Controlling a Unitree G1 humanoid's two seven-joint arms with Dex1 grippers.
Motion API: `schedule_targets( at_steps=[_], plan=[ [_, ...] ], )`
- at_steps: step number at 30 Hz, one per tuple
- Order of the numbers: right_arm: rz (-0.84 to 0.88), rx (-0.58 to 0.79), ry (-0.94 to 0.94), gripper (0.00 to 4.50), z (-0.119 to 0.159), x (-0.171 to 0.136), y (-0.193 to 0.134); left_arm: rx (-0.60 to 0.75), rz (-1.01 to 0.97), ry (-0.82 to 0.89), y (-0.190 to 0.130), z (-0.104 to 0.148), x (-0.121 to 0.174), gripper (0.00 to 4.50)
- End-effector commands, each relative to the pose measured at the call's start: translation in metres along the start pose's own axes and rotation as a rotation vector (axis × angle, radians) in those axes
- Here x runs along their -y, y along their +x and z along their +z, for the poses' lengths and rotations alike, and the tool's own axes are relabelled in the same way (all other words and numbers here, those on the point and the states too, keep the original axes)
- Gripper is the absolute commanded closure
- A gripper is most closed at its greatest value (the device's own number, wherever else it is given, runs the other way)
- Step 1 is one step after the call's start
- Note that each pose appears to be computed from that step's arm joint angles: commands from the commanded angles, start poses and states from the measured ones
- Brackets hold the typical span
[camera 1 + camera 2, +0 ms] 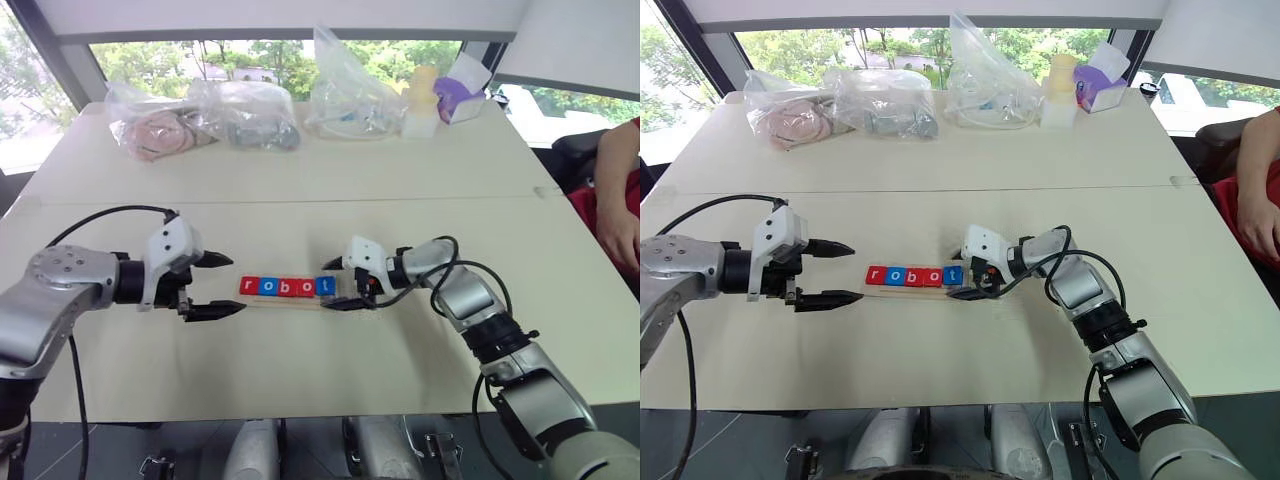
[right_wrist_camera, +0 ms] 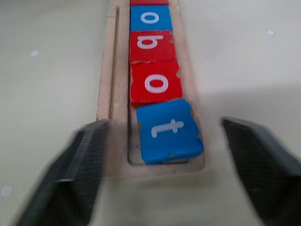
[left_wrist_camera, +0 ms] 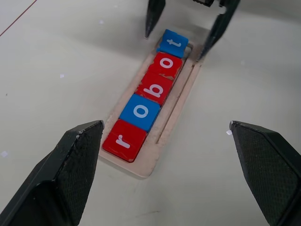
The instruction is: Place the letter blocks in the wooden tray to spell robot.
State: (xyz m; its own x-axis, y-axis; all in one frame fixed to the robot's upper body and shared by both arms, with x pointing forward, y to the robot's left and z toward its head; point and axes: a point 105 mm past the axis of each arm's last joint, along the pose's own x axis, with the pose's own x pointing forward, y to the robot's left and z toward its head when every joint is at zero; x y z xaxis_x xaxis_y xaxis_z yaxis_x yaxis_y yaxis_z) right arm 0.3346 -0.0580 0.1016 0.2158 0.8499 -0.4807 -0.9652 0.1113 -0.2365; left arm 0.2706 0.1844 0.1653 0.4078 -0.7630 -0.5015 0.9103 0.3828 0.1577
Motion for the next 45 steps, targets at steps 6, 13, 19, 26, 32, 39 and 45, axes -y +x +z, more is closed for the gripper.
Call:
schedule_targets(
  at_steps=[6,13,19,26,32,39,45],
  plan=[
    [-0.156,0.158,0.033,0.10,0.035,0.031,-0.030,0.010,0.007,0.023,-0.002,0.004,-0.002,0.00],
    [-0.271,0.063,0.026,0.10,0.008,0.051,-0.017,0.018,-0.002,0.019,0.002,0.004,-0.001,0.00],
    [-0.229,0.044,0.011,0.10,-0.003,0.046,-0.009,0.018,-0.005,0.010,0.003,0.003,0.002,0.00],
    [-0.197,0.085,0.011,0.10,0.004,0.038,-0.009,0.015,0.006,-0.003,0.002,0.000,0.003,0.00],
    [-0.189,0.088,0.000,0.10,0.006,0.032,-0.009,0.016,0.008,-0.007,0.002,0.000,0.003,0.00],
    [-0.176,0.079,0.015,0.10,0.001,0.021,-0.006,0.021,0.009,-0.003,0.004,0.001,0.002,0.00],
    [-0.354,0.119,-0.004,0.10,0.015,0.055,-0.033,0.055,0.045,-0.045,0.000,0.004,-0.006,0.00]
  ],
)
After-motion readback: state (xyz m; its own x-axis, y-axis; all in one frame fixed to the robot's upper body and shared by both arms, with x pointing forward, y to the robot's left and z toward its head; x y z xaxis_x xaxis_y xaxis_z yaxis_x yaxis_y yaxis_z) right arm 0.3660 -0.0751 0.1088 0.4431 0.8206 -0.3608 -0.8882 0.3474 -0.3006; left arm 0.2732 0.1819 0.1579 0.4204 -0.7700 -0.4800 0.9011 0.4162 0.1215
